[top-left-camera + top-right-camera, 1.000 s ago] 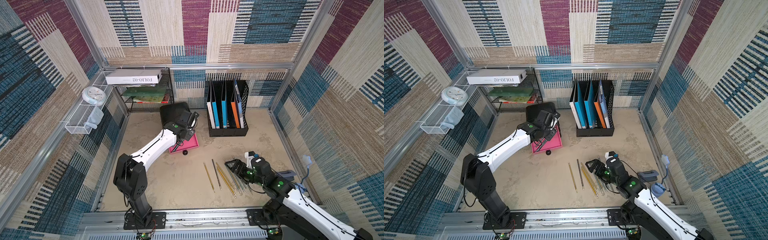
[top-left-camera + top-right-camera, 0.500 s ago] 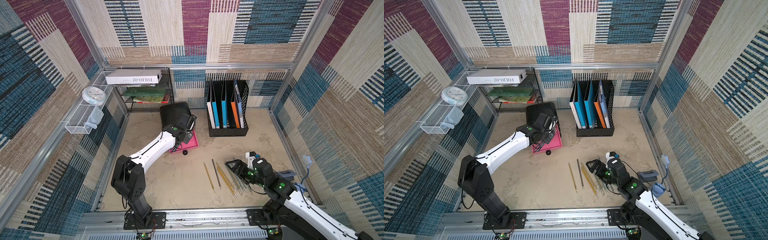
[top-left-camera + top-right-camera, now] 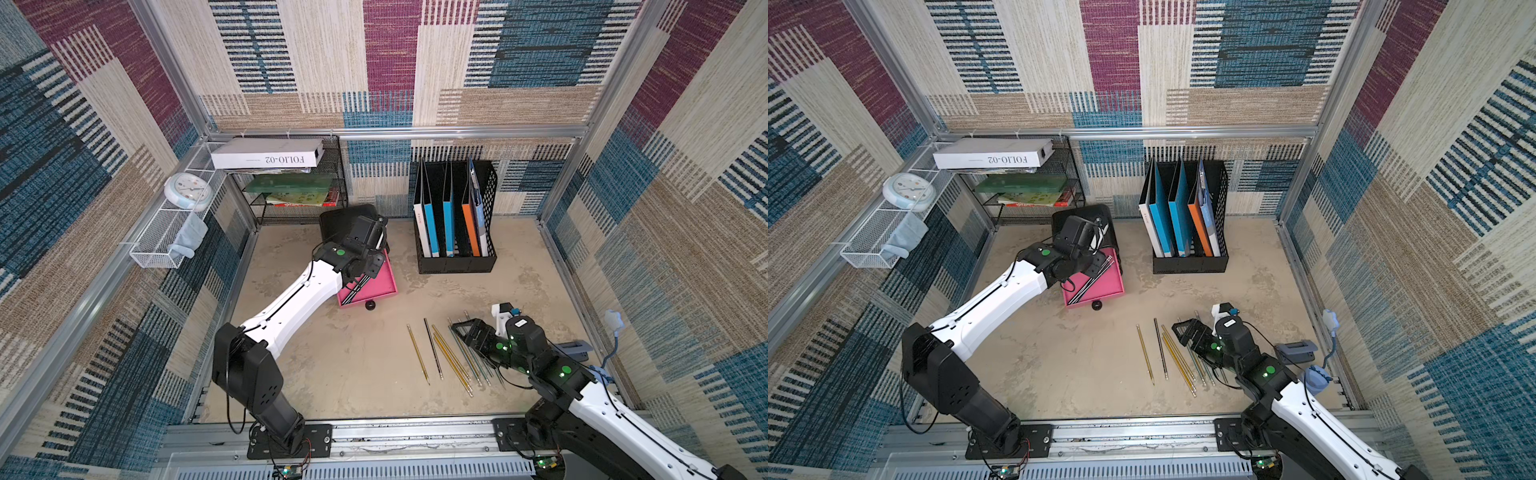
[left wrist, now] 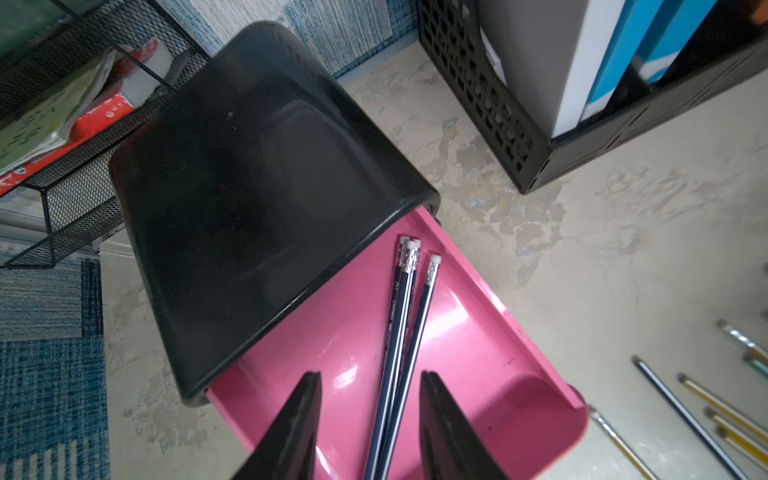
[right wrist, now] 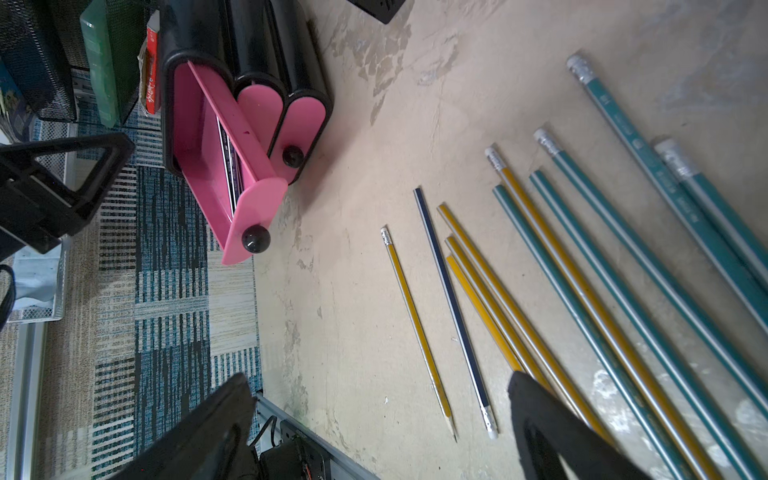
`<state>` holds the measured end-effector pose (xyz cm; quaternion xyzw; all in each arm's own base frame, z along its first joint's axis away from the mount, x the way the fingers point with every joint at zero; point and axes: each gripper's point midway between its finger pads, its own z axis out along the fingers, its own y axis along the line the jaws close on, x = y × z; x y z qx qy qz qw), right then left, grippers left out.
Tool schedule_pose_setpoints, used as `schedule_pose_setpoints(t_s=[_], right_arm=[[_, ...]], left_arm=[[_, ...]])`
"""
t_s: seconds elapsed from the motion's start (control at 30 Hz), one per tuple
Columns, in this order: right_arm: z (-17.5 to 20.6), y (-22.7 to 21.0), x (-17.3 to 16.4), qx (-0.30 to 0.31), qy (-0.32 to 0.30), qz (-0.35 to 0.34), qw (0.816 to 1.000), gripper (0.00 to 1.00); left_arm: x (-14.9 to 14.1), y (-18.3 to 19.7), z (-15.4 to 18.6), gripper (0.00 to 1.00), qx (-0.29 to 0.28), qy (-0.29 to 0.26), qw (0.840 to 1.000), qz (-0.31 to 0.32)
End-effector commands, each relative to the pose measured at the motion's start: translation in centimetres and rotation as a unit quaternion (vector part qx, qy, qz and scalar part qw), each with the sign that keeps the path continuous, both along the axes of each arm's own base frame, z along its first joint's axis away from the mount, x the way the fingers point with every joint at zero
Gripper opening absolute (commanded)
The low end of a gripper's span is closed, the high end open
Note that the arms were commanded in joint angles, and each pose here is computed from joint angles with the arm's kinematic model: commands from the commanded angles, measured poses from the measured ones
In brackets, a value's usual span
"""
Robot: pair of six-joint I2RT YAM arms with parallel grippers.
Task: Please place the pencils in the drawer according to their color
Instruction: Place the pencil in the drawer, then pick up the pencil from the center of the board.
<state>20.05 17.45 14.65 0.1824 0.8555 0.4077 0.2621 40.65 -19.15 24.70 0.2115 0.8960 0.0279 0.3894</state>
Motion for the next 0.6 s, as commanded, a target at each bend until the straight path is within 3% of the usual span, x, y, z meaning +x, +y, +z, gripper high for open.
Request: schedule_pose_setpoints(t_s=[0.0,0.17,0.33,0.57], right_arm=[[0.2,-0.1,0.1,-0.016,-0.009,0.006,1.0,0.99],[0.1,0.0,0.0,-0.036,-0.008,0.021,0.999,0.99],[-0.4,0.2,-0.1,-0.057,0.003,0.039,0.998,0.99],[-2.3,-0.2,-0.7,-0.084,0.038,0.044,0.995,0.99]], left_arm=[[-1.8,-0.6,0.7,0.44,-0.071,0.029,0.997,0.025],[-4.8,-1.3,0.6,0.45,-0.156,0.075,0.982,0.081],[-8.9,-3.6,-1.7,0.46,-0.232,0.152,0.95,0.141],[-15.0,-8.7,-6.6,0.47,-0.257,0.239,0.914,0.203]])
